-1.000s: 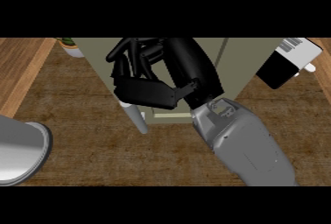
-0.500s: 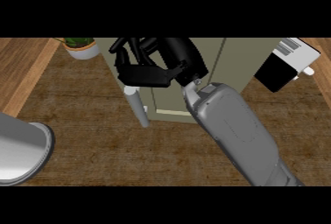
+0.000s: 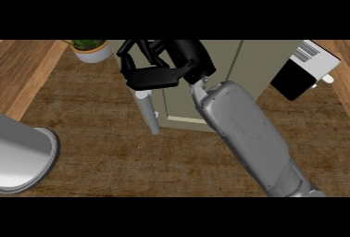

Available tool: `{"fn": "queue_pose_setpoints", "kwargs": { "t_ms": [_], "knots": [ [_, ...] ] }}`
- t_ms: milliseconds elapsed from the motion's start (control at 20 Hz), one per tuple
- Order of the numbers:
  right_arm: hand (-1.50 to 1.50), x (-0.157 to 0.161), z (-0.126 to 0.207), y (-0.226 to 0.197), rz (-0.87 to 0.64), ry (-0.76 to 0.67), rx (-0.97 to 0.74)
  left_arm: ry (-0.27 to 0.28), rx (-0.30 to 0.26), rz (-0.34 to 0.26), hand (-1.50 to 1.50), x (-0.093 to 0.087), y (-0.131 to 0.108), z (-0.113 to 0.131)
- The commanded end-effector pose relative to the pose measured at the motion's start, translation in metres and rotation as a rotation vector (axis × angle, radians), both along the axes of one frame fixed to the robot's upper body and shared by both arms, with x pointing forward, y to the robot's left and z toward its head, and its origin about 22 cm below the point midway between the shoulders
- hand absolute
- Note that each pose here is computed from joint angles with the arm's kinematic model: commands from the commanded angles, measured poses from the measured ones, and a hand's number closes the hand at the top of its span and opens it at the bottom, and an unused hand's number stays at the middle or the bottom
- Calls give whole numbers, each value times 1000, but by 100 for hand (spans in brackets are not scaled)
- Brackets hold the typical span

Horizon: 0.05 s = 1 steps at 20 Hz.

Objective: Pick up the bottled water, place it into the cabinet and close the cabinet

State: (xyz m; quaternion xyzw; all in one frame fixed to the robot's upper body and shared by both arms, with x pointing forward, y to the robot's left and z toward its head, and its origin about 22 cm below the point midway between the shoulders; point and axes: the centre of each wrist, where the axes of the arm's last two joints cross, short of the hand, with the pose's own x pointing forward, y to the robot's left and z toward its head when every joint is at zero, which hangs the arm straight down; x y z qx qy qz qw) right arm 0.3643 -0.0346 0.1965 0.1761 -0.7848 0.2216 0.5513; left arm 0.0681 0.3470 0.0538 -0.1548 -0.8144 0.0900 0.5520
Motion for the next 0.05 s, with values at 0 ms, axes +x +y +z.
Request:
{"fn": "queue_pose_setpoints", "kwargs": {
  "t_ms": [0],
  "knots": [
    [150,42,-19,-47,-224,121,-34,-7,-12,-9,150,6,1,-1]
  ]
}}
